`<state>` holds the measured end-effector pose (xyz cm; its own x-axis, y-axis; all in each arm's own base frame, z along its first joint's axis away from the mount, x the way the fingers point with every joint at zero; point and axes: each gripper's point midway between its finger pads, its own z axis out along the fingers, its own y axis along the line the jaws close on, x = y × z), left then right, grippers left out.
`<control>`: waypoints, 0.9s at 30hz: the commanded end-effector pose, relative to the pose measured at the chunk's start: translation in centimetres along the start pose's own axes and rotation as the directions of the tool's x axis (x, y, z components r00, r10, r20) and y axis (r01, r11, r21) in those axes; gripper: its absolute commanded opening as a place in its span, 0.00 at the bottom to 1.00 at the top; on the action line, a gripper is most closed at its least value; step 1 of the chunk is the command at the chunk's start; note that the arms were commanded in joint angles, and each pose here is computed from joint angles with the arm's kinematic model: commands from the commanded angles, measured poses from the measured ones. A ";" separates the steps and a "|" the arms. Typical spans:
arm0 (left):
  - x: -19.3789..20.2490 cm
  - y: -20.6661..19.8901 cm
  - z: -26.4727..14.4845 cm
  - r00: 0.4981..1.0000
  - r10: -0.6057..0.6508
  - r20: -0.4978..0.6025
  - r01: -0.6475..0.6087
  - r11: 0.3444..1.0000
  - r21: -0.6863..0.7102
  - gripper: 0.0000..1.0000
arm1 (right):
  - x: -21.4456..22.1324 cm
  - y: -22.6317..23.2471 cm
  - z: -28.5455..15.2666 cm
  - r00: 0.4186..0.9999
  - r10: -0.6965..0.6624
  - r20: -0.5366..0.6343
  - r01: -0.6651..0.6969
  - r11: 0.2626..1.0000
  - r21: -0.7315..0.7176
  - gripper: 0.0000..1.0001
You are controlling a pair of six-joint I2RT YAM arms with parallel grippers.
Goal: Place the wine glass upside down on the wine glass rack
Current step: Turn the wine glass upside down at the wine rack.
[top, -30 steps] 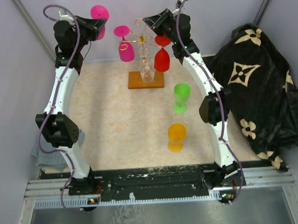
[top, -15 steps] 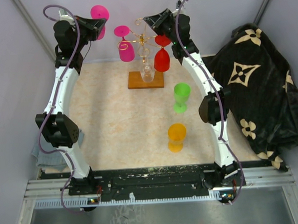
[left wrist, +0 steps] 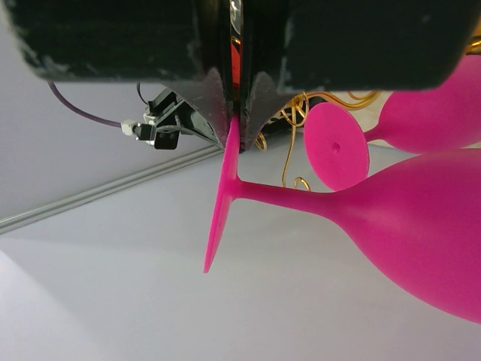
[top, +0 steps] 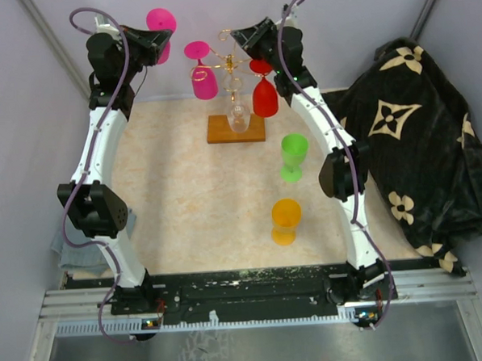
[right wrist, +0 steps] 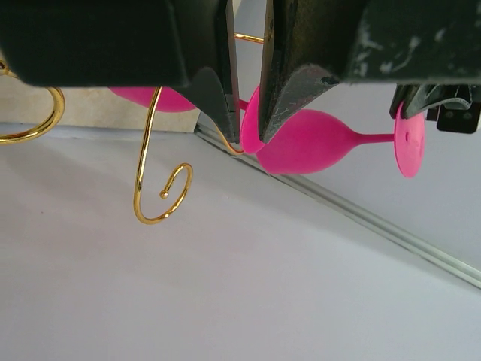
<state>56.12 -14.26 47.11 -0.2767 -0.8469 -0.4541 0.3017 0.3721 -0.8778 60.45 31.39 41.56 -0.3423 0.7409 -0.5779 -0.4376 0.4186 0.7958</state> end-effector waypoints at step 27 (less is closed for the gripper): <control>-1.9 -3.3 -1.6 0.998 0.052 0.026 -0.054 0.995 0.079 0.01 | -5.7 14.5 -5.1 0.994 -0.081 0.075 0.100 0.951 -0.294 0.17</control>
<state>56.22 -13.62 47.10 -0.2725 -0.8460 -0.4584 0.3017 0.3772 -0.8756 59.12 31.93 43.12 -0.3596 0.7190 -0.5948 -0.4948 0.3935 0.7748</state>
